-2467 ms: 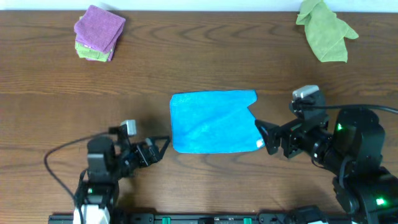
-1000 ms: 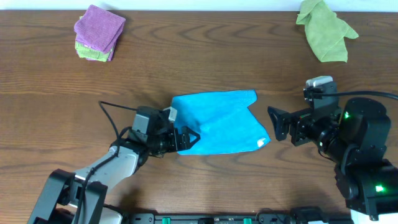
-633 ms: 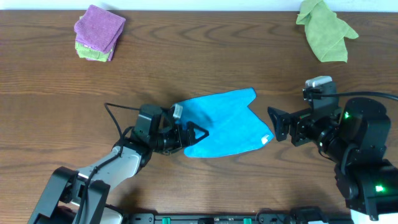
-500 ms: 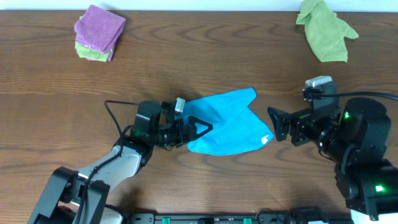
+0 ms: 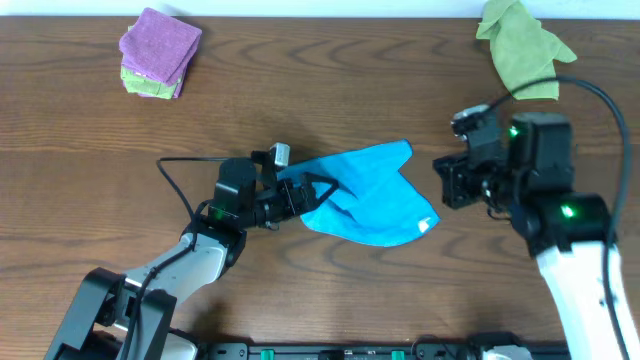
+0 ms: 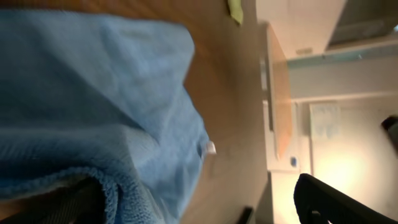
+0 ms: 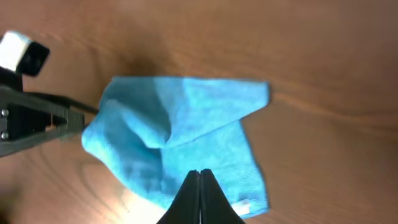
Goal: Fold the cloth
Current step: 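Grasp the left edge of the blue cloth with the left gripper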
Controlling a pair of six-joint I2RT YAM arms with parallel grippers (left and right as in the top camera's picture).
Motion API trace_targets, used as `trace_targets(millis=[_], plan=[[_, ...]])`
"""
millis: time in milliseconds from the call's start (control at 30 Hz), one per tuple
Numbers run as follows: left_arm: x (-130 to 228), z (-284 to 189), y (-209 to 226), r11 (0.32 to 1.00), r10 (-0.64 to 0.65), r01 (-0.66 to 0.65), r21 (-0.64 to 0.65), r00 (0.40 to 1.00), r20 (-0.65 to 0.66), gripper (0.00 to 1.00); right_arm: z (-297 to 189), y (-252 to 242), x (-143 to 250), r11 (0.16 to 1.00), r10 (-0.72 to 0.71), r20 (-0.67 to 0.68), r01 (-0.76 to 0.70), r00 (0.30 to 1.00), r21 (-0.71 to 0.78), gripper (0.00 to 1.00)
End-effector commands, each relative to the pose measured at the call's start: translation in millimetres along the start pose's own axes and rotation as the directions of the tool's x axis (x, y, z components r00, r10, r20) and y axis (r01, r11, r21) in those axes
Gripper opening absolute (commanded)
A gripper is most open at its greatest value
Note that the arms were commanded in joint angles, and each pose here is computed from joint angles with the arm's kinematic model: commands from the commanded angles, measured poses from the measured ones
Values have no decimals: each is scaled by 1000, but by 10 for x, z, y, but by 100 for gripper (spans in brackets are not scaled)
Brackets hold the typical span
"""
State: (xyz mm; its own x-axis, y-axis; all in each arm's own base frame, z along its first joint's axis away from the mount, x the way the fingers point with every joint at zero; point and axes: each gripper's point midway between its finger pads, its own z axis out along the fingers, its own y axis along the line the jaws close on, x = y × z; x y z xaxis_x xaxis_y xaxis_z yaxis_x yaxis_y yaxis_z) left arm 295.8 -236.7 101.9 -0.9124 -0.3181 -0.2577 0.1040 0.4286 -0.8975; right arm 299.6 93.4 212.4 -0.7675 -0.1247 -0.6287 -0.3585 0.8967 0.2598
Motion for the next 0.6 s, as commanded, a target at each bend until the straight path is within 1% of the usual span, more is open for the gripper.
trace_targets(millis=[0,67,133,167,200,267,367,400,433,567], plan=[[-272,-7,41,998,36,-29,-51,991,127,96,162,139,31,992,19,-55,-26,998,-126,1],[-442,-29,-38,998,58,-50,-42,977,205,96,323,163,120,988,25,-117,-43,993,-147,1],[-696,-67,-147,999,46,-37,-35,950,310,96,436,207,184,986,18,-159,-44,987,-162,1],[-738,-67,-193,999,51,-44,-29,946,319,96,459,227,199,985,12,-167,-40,986,-167,1],[-756,-55,-262,998,61,-59,-15,949,311,96,478,259,212,984,3,-174,-33,985,-174,1],[-652,-11,-253,998,59,-57,-15,968,245,96,490,304,225,983,-32,-176,-1,984,-185,1],[-418,17,70,992,-26,44,-119,988,155,96,500,260,235,988,-34,-181,5,983,-156,1],[-353,17,140,988,-41,60,-144,990,132,96,501,251,235,989,-34,-181,7,983,-150,1],[-280,18,182,986,-38,53,-159,994,98,96,502,249,234,989,-35,-180,7,983,-150,1],[-189,17,226,984,-24,33,-174,998,54,96,502,251,234,989,-35,-180,8,983,-150,1]])
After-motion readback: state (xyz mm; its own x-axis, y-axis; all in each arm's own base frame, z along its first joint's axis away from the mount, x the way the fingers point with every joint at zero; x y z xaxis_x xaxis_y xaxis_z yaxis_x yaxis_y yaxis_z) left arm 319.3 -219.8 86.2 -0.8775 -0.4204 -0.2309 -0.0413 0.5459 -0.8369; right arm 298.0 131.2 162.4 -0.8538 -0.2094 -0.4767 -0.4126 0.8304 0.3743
